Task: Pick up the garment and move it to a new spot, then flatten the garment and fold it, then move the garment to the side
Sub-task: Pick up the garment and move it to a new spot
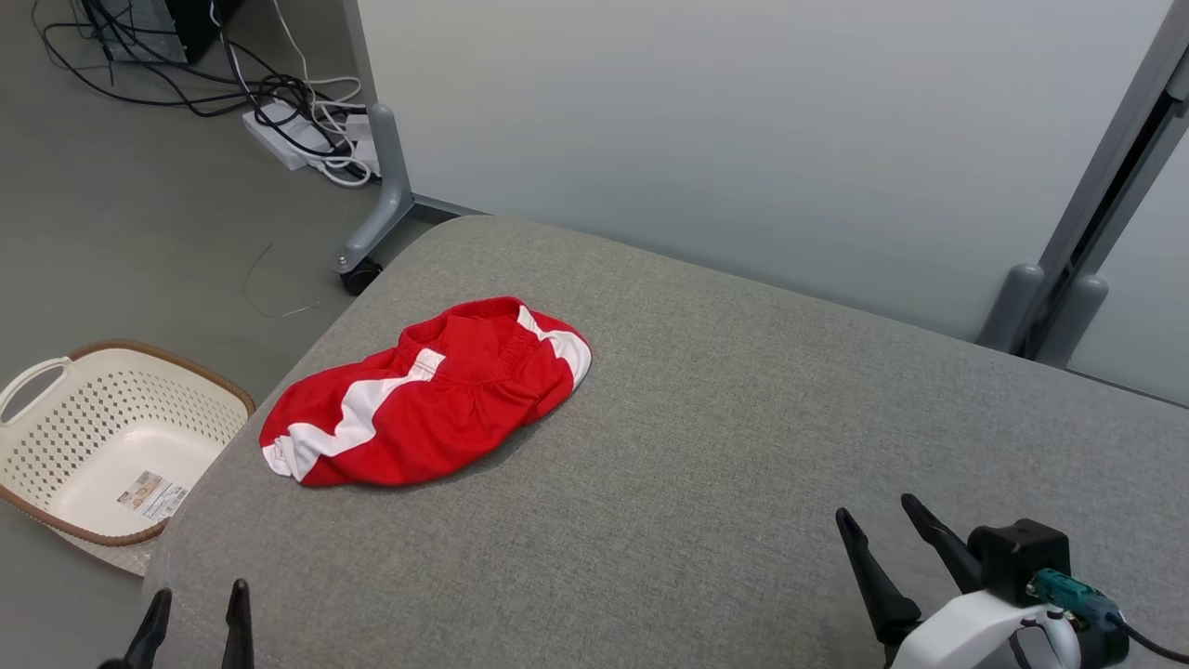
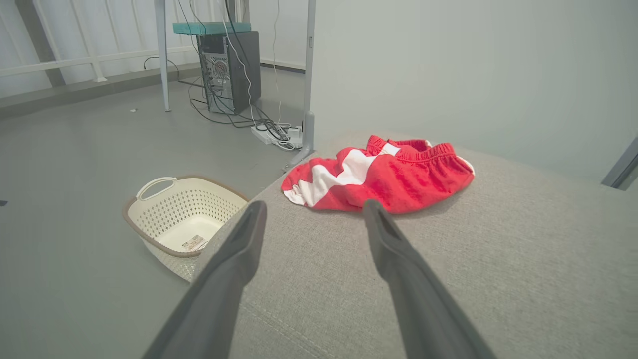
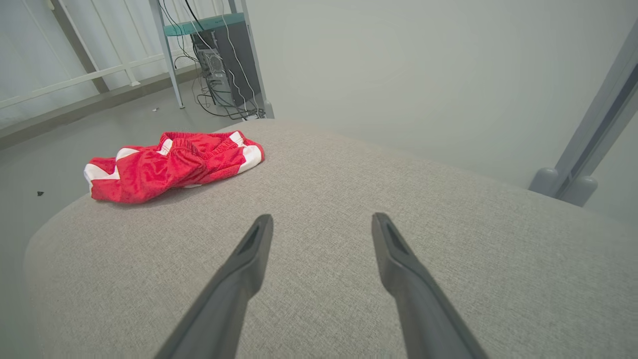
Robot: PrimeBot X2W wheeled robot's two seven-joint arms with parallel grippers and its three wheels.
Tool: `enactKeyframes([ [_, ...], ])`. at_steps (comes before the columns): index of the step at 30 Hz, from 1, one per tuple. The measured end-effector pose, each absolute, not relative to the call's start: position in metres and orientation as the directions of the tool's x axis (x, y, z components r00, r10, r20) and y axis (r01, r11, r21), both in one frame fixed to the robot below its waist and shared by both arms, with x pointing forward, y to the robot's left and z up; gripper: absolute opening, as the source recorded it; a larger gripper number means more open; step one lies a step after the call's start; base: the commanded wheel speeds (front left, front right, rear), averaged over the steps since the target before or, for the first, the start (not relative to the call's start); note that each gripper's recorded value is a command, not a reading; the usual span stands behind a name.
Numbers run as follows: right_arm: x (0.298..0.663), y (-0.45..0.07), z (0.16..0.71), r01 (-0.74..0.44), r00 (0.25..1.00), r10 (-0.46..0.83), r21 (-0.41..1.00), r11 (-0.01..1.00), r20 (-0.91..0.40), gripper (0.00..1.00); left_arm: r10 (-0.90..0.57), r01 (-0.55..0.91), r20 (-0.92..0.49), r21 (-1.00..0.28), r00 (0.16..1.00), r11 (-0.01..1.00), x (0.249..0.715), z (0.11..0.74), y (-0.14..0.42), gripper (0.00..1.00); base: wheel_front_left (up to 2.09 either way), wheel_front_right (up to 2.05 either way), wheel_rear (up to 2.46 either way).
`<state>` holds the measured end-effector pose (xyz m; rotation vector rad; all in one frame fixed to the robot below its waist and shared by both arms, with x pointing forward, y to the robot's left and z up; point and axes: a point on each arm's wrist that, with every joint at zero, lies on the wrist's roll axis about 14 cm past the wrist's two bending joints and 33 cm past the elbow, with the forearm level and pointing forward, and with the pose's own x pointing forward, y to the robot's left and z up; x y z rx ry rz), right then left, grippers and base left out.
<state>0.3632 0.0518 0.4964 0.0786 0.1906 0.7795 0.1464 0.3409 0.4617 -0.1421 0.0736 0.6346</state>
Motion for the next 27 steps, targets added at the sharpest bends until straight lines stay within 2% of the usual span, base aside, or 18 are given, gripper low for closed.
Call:
enactKeyframes([
  [8, 0.365, 0.047, 0.496, -0.694, 0.693, 0.704, 0.119, 0.71, -0.154, 1.0, 0.456, -0.479, -0.153, -0.189, 0.877, 0.857, 0.213, 0.491, 0.344, 1.0, 0.0, 0.0, 0.0],
  [16, 0.386, 0.033, 0.488, -0.701, 0.685, 0.698, 0.072, 0.709, -0.209, 1.0, 0.32, -0.378, -0.246, -0.242, 0.915, 0.894, 0.318, 0.498, 0.335, 1.0, 0.0, 0.0, 0.0],
  [23, 0.406, 0.006, 0.476, -0.668, 0.708, 0.66, 0.065, 0.741, -0.251, 1.0, 0.255, -0.393, -0.448, -0.25, 0.857, 0.885, 0.384, 0.447, 0.326, 1.0, 0.0, 0.0, 0.0],
  [27, 0.412, -0.014, 0.462, -0.633, 0.726, 0.623, 0.073, 0.771, -0.292, 1.0, 0.233, -0.427, -0.566, -0.238, 0.791, 0.872, 0.406, 0.411, 0.318, 1.0, 0.0, 0.0, 0.0],
])
